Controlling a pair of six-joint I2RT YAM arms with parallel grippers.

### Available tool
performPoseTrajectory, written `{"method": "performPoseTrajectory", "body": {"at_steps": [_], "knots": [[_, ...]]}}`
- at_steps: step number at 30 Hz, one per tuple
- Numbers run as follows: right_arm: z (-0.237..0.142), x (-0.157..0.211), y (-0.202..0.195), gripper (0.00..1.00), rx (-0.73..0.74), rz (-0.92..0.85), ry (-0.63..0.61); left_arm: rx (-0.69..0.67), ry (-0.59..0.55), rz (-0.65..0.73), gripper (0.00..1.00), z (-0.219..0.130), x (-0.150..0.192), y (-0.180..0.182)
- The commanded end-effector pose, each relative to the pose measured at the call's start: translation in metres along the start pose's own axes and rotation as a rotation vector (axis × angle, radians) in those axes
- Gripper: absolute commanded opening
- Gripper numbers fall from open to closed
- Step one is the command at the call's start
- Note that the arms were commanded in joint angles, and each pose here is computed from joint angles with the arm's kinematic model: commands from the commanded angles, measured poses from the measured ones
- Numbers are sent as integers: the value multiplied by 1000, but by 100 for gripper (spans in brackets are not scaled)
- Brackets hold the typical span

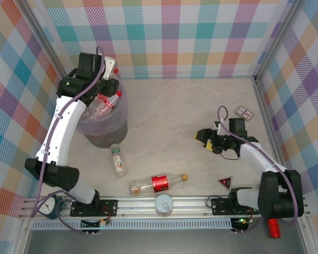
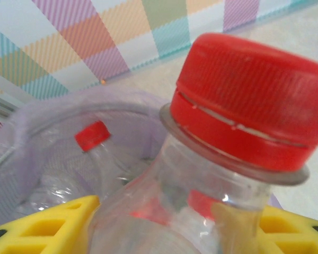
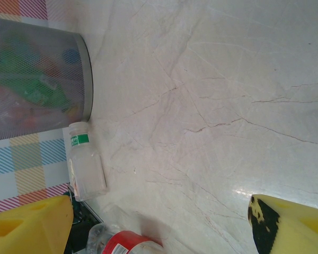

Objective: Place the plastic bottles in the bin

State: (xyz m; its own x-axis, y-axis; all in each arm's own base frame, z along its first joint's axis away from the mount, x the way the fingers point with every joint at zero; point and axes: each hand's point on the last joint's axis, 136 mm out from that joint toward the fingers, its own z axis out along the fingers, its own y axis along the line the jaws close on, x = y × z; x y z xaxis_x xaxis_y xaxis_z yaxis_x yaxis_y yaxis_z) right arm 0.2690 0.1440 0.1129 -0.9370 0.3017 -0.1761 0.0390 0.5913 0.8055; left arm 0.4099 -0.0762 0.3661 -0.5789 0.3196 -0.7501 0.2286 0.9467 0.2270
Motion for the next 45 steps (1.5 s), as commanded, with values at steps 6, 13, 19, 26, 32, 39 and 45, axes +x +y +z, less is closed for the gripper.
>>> {"method": "performPoseTrajectory", "body": {"at_steps": [6,13,19,26,32,39,45], "knots": [[0,-5,12,86,-21,-47,12,-92,-112,-69,11,-8,-37,40],[0,-5,14,86,-26,-55,14,-45,-5,-99,11,28,-12,48],[2,-6,15,86,-31,-59,20,12,76,-224,11,42,14,53],[4,-6,14,86,-28,-58,28,53,139,-337,13,64,48,49],[4,-7,14,86,-24,-63,24,60,151,-355,14,73,63,43],[7,-10,18,86,-29,-70,27,100,92,-378,29,76,63,35],[6,-14,23,86,-33,-82,23,111,-13,-420,29,70,44,37]]}}
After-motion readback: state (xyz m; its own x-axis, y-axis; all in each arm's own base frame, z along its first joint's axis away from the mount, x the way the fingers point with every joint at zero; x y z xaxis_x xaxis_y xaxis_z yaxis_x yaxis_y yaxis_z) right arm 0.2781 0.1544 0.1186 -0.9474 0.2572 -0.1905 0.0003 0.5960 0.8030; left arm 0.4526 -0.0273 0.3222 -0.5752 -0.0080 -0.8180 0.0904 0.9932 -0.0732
